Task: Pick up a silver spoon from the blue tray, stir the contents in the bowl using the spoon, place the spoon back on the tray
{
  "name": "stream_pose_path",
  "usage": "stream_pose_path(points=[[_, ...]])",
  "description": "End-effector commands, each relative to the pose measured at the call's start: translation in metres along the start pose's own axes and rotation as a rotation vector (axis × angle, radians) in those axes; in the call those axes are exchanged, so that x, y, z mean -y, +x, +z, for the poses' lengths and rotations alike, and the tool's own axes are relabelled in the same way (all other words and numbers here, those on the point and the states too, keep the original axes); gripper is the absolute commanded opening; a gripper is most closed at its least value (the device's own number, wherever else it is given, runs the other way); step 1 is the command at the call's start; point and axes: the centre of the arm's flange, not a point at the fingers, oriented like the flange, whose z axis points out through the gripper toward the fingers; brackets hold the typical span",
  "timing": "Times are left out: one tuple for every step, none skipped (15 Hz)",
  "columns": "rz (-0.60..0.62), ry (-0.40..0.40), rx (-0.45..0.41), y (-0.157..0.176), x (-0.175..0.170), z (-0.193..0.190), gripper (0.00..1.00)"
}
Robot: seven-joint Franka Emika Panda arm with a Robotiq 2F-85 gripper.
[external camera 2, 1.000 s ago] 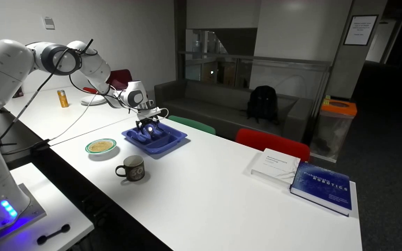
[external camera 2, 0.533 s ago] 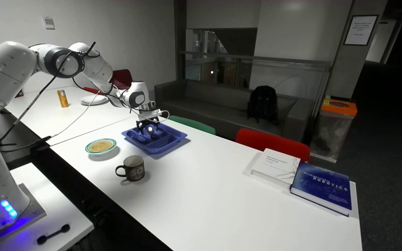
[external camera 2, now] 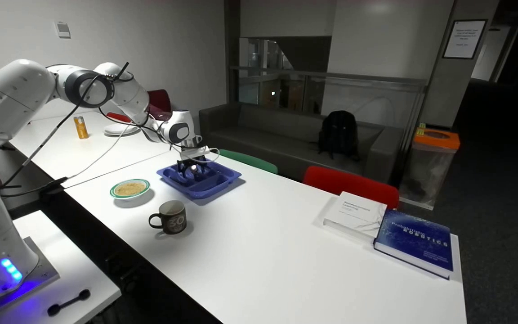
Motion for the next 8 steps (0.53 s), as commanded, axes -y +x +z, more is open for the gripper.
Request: stream_pose_path(points=[[-0.001, 0.017, 0.001, 0.0045, -0.0137, -0.0013, 1.00], [-0.001, 0.016, 0.000, 0.0044, -0.0144, -0.0016, 0.95], [0.000, 0.016, 0.001, 0.0048, -0.0159, -0.0013, 0.82], [0.001, 0.015, 0.001, 0.0051, -0.0169, -0.0008, 0.71], [0.001, 0.016, 0.001, 0.0052, -0.0174, -0.0003, 0.69], [0.001, 0.016, 0.002, 0.0053, -0.0180, -0.0005, 0.63], [0.002, 0.017, 0.004, 0.0057, -0.0192, -0.0017, 0.53], [0.001, 0.022, 0.009, 0.0061, -0.0193, -0.0026, 0.46]])
